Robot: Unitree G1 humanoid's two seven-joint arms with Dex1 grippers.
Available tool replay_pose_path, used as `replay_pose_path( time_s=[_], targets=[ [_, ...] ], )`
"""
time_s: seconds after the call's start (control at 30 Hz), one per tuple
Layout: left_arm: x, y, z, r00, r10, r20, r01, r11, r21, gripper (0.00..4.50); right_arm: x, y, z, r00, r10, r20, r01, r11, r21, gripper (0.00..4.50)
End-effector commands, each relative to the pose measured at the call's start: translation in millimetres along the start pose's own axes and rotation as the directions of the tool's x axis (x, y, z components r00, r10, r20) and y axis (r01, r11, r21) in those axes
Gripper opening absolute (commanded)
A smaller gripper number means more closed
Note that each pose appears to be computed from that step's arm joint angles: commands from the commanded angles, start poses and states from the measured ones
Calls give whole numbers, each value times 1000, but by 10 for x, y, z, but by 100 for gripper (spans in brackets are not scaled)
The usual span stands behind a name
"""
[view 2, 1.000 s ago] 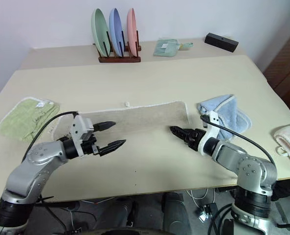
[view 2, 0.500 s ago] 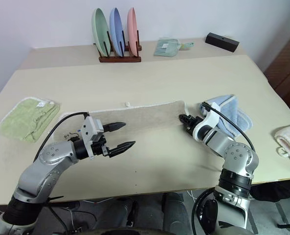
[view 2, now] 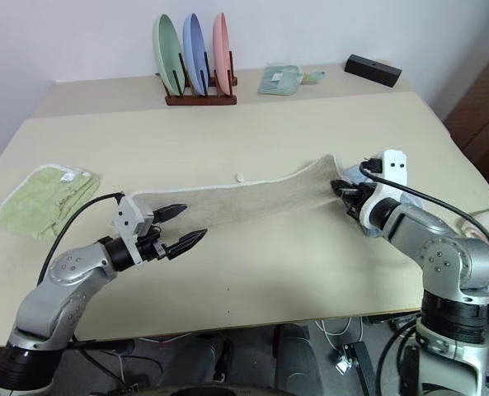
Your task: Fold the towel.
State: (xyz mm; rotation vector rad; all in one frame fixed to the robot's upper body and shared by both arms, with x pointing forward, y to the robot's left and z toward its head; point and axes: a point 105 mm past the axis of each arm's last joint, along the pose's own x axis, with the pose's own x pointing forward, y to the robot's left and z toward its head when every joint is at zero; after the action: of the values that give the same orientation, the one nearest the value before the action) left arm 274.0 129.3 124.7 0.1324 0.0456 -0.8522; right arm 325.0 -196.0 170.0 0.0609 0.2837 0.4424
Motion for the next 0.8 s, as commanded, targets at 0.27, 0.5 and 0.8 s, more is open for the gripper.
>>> replay_pose_path(
  time_s=[0.27, 0.5, 0.8],
  targets=[
    [11, -1, 130, 999, 31, 44, -32, 999, 35, 392, 508, 1029, -259, 934, 321, -155, -355, 868, -347, 3],
    [-43, -12, 127, 998, 55, 40, -57, 998, 34, 392, 657, 1053, -397, 930, 314, -193, -365, 857, -364, 3],
    [-49, -15, 111, 998, 58, 33, -59, 998, 30, 392, 594, 1267, -333, 882, 443, -162, -472, 810, -349, 236]
  ],
)
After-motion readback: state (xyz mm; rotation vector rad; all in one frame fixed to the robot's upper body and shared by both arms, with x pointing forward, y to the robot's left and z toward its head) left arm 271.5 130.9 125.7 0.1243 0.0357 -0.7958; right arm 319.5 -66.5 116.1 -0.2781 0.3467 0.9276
